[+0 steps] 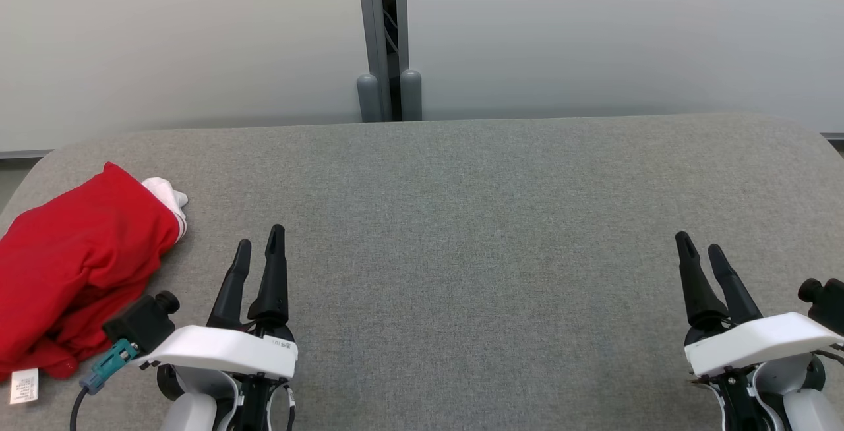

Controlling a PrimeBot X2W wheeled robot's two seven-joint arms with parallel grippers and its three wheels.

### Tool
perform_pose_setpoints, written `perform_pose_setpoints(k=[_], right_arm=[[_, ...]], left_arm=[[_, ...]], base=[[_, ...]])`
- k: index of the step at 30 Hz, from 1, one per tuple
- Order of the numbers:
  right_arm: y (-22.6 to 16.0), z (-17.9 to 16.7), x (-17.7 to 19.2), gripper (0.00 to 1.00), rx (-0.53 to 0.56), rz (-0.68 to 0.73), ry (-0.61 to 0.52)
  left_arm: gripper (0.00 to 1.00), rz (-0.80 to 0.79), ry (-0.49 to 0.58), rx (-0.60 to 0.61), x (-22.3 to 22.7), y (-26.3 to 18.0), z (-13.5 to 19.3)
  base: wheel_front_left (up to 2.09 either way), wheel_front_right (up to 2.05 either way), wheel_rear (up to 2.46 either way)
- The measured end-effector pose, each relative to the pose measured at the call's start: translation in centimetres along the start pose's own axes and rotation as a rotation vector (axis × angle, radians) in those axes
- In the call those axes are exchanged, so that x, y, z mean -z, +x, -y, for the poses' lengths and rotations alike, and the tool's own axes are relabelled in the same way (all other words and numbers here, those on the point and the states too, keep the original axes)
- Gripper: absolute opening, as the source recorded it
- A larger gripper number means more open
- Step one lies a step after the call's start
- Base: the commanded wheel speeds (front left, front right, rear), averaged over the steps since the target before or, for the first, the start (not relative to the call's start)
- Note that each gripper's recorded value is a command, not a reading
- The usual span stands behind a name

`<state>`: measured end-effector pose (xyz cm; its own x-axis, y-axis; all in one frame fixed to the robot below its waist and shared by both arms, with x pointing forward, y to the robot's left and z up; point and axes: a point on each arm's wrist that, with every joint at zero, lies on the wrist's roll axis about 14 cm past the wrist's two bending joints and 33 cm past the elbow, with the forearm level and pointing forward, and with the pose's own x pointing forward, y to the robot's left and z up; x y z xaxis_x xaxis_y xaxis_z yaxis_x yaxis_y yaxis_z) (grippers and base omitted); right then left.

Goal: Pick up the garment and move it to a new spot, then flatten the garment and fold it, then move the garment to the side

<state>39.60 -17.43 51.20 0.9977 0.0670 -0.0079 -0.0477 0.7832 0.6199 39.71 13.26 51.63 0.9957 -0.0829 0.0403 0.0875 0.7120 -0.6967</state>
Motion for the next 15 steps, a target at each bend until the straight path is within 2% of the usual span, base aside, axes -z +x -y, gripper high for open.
perform_pose_setpoints(k=[15], right_arm=[[-0.3, -0.32, -0.45, 1.0, -0.011, 0.041, -0.162]], left_arm=[[1.0, 0.02, 0.169, 0.024, -0.29, -0.3, 0.61]], base=[[0.0, 0.0, 0.0]])
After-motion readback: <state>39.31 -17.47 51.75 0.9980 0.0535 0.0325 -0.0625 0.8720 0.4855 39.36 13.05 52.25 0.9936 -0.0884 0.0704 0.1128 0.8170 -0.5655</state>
